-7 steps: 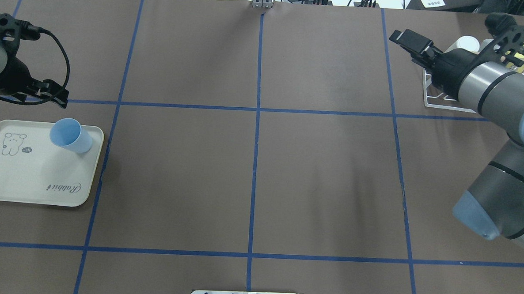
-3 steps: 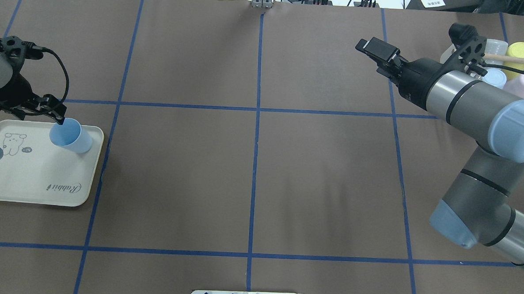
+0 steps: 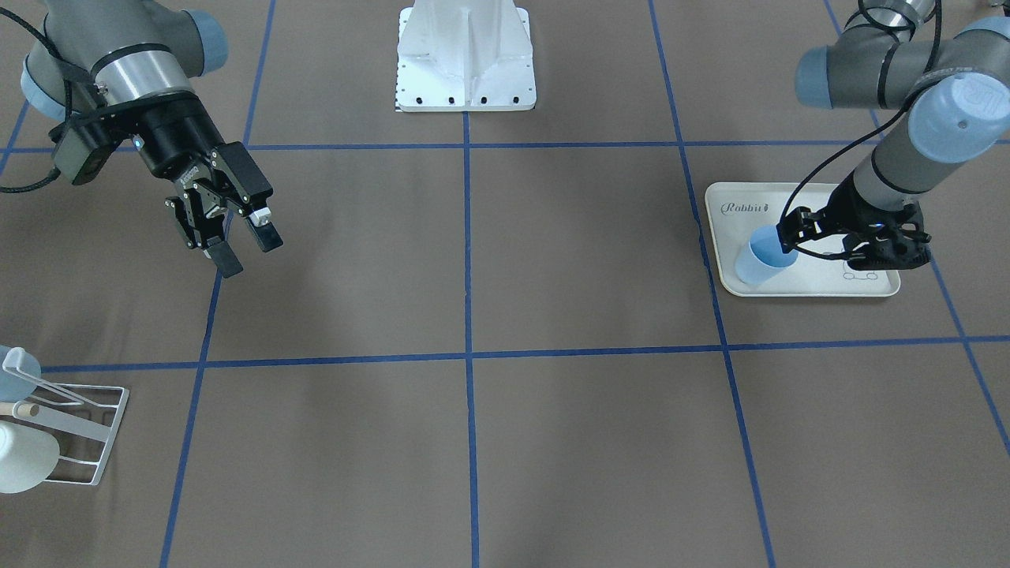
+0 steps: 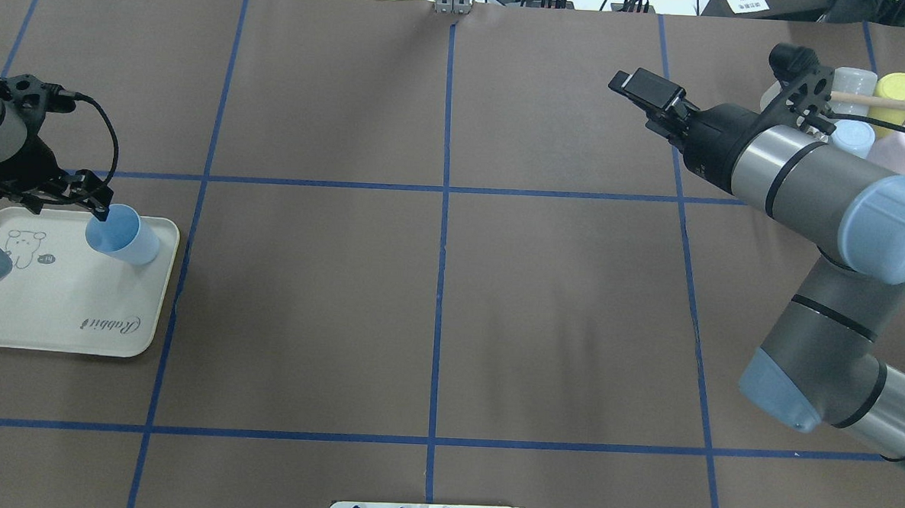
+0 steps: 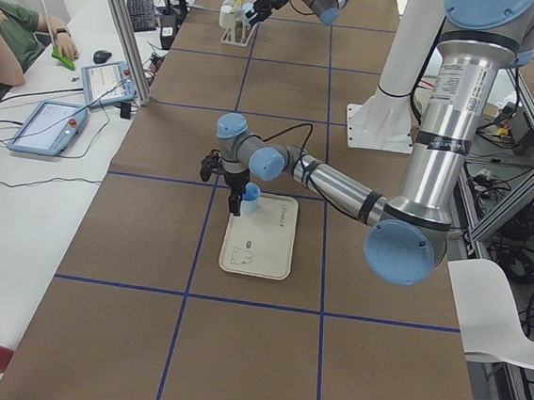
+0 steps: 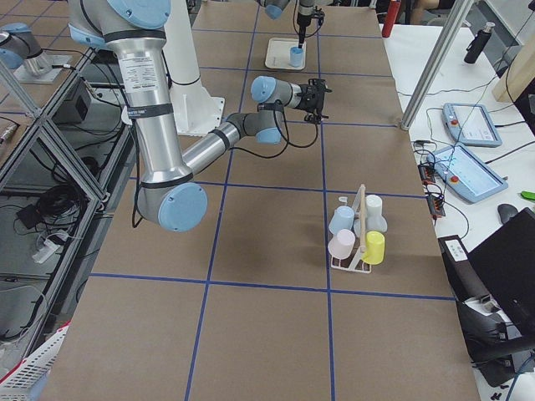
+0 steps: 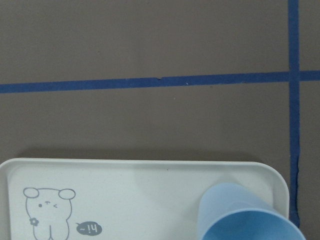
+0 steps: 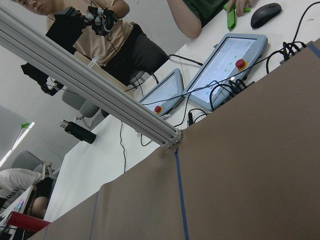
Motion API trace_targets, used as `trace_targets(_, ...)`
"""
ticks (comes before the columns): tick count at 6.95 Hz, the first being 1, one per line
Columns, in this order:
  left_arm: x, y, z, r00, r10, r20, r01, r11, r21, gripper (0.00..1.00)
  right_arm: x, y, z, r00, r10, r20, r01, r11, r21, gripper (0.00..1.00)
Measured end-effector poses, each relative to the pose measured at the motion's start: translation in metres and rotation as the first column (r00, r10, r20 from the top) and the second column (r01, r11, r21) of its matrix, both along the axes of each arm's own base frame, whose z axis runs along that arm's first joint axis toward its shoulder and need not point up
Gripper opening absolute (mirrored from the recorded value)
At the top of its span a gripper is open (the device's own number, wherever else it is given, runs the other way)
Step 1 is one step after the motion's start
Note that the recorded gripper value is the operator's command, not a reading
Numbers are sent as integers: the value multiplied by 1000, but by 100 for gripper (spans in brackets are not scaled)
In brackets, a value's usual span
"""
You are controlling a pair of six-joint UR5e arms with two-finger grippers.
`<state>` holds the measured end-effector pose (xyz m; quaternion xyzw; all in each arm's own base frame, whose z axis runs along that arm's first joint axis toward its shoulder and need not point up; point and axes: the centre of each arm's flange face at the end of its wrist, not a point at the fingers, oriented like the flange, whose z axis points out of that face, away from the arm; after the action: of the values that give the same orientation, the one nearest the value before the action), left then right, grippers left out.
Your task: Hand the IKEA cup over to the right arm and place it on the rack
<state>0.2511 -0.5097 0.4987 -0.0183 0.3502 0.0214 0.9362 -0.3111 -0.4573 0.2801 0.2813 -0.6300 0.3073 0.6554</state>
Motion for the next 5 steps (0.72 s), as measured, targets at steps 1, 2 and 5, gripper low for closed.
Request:
trace_targets(1, 2, -1, 4, 1000, 0, -3, 0, 1000, -3, 100, 0, 0, 0, 1000, 0, -1, 0, 1000, 0, 100)
trace_targets(2, 4, 0, 5, 1000, 5, -15, -5, 1000, -12, 100, 0, 1, 1, 1000, -1, -2, 1, 1000, 0, 100)
trace_targets(5, 12, 5, 2, 998, 30, -54, -32, 999, -36, 13, 1, 2, 6, 1000, -2, -6, 2, 1000, -2, 100)
